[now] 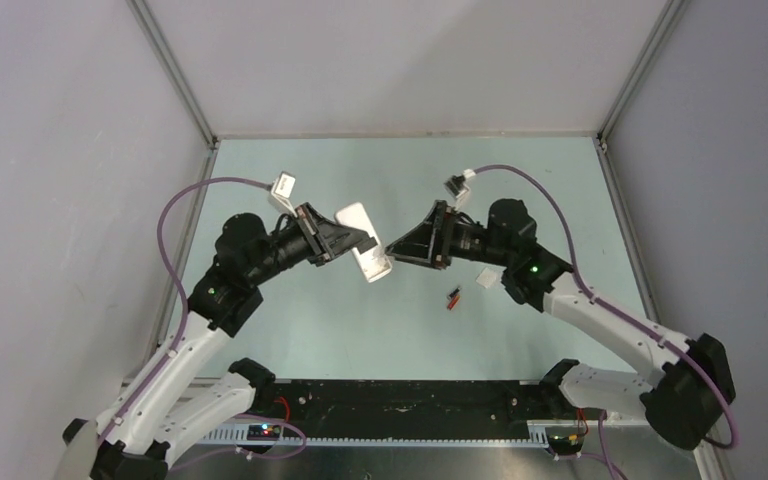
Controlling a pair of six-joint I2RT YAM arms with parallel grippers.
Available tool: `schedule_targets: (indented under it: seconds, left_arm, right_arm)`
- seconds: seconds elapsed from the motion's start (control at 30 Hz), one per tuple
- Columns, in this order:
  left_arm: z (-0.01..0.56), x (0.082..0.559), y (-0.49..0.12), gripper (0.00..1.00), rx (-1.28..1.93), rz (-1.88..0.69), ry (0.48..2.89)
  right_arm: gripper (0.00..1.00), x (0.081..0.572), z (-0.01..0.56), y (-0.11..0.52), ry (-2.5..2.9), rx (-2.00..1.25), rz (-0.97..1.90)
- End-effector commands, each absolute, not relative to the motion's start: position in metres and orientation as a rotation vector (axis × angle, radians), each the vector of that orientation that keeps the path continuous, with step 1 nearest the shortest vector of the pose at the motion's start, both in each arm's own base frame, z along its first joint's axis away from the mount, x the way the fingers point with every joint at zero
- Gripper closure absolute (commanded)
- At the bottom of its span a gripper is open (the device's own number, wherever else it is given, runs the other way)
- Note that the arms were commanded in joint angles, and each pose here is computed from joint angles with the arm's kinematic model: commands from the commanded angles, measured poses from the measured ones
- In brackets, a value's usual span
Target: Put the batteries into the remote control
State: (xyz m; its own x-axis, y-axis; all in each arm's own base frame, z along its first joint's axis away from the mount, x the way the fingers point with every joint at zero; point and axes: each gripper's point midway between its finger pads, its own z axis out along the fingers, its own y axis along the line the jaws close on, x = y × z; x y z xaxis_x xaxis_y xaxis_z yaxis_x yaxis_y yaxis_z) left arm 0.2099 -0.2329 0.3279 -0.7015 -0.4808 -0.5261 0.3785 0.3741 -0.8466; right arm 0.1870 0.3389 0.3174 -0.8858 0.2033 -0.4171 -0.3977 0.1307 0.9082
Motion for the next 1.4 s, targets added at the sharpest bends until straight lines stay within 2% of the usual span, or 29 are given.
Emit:
schedule_targets:
  seconds: [0.0, 0.07, 0.23, 0.37, 0.53, 0.7, 1.03, 1.17, 1.37]
  left_arm:
    - [0.313, 0.223, -0.22, 1.0, -0.049, -1.239, 1.882]
    - [0.305, 0.226, -0.218, 1.0, -0.05, -1.209, 1.902]
    - [0.283, 0.232, -0.217, 1.0, -0.053, -1.158, 1.957]
    - [0.268, 0.234, -0.218, 1.0, -0.053, -1.134, 1.997]
    - [0.257, 0.234, -0.217, 1.0, -0.046, -1.119, 2.029]
    - [0.249, 0.234, -0.215, 1.0, -0.041, -1.104, 2.045]
    - [0.239, 0.235, -0.218, 1.0, -0.01, -1.111, 2.08]
    - [0.238, 0.235, -0.217, 1.0, -0.007, -1.112, 2.085]
    - [0.235, 0.235, -0.215, 1.0, -0.007, -1.111, 2.089]
  right_arm:
    - [0.27, 0.205, 0.291, 0.295, 2.053, 0.009, 1.566]
    - [0.31, 0.212, 0.245, 0.267, 2.232, 0.204, 1.35]
    - [0.59, 0.21, 0.157, 0.209, 2.493, 0.59, 0.809]
    - [0.64, 0.201, 0.117, 0.188, 2.566, 0.67, 0.504]
    - [0.65, 0.205, 0.087, 0.18, 2.614, 0.712, 0.318]
    - [0.61, 0.204, 0.061, 0.179, 2.668, 0.718, 0.18]
    - [0.54, 0.222, 0.043, 0.202, 2.699, 0.684, 0.19]
    - [0.46, 0.227, 0.039, 0.208, 2.704, 0.692, 0.192]
    - [0.5, 0.228, 0.026, 0.21, 2.73, 0.716, 0.146]
